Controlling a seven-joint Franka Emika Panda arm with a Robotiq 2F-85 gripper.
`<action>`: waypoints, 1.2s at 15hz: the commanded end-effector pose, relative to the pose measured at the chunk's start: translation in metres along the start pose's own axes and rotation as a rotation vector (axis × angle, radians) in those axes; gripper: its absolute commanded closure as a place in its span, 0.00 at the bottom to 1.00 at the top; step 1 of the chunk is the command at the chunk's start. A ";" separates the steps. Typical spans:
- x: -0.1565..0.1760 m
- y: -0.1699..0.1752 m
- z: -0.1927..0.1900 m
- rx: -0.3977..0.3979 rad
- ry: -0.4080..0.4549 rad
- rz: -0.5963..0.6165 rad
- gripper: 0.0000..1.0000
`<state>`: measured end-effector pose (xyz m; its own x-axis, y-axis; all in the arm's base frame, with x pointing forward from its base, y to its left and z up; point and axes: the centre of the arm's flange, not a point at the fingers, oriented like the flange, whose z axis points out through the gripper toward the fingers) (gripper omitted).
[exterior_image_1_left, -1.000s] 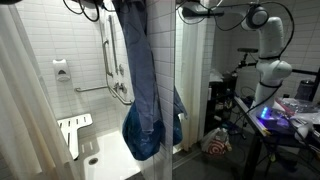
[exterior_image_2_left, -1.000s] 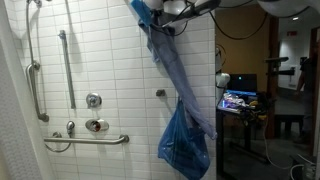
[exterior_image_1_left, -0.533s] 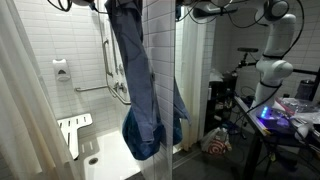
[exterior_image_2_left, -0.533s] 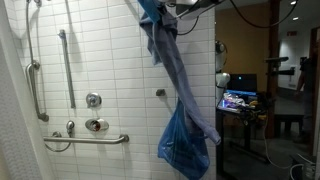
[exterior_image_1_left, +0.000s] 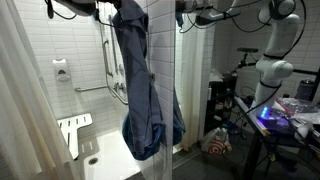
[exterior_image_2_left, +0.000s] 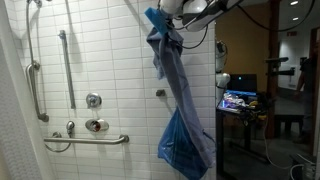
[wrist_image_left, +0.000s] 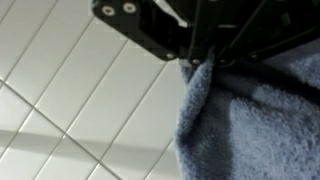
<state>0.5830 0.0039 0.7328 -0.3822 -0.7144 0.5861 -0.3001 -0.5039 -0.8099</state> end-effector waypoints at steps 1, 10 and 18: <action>0.013 0.003 0.001 -0.019 0.061 0.031 0.99; 0.018 0.005 0.015 -0.070 0.099 0.046 0.99; -0.003 0.022 0.046 -0.167 0.086 0.013 0.99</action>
<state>0.6018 -0.0246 0.7087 -0.4564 -0.6805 0.5733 -0.4062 -0.4139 -0.8147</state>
